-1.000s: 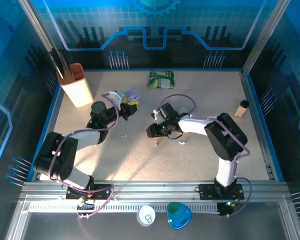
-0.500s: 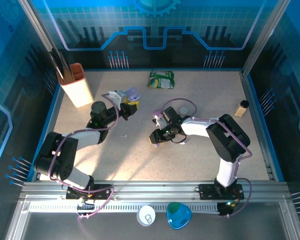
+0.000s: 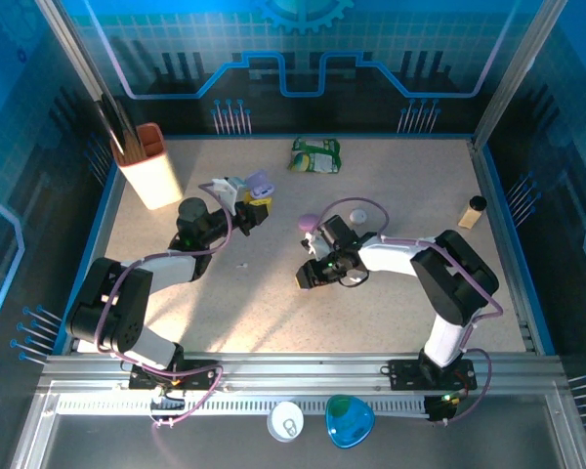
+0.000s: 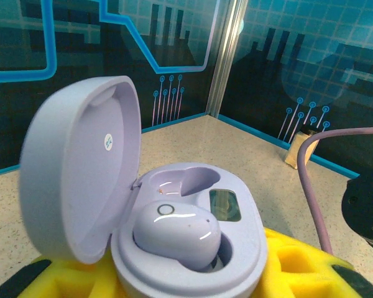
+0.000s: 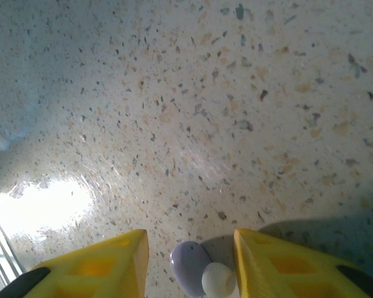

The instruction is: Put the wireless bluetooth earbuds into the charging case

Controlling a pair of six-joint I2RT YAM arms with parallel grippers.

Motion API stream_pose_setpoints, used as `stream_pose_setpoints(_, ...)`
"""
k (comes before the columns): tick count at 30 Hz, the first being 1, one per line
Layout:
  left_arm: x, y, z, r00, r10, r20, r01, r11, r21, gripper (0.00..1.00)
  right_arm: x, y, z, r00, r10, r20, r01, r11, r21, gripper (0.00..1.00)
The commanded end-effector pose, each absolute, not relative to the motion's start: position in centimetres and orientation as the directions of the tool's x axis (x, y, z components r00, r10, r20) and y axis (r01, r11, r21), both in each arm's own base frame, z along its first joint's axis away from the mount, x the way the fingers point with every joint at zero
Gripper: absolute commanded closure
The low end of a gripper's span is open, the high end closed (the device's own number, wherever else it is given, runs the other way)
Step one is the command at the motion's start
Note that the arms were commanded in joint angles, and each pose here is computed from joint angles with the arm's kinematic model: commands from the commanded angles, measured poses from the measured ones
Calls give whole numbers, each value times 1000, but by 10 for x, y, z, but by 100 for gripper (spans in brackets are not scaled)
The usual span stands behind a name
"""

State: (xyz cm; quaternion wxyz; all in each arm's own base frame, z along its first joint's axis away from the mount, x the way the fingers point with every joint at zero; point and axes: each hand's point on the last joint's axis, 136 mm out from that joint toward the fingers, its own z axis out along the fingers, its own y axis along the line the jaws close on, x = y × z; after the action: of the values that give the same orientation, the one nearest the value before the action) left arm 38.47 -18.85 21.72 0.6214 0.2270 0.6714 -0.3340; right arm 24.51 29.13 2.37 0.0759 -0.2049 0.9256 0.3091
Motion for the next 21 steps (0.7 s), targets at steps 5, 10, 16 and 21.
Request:
stream_pose_setpoints(5, 385, -183, 212, -106, -96, -990, 718, 681, -143, 72, 250, 273, 43, -877, -351, -327, -454, 828, 329, 51)
stream_pose_setpoints(10, 387, -171, 209, -111, -99, -989, 693, 705, -148, 72, 260, 269, 61, -829, -404, -385, -487, 862, 144, 51)
stream_pose_setpoints(16, 391, -160, 204, -110, -88, -990, 664, 735, -139, 72, 258, 273, 76, -758, -515, -401, -492, 854, -167, 55)
stream_pose_setpoints(21, 395, -152, 205, -107, -89, -990, 651, 747, -137, 72, 252, 284, 75, -707, -617, -345, -515, 784, -347, 57)
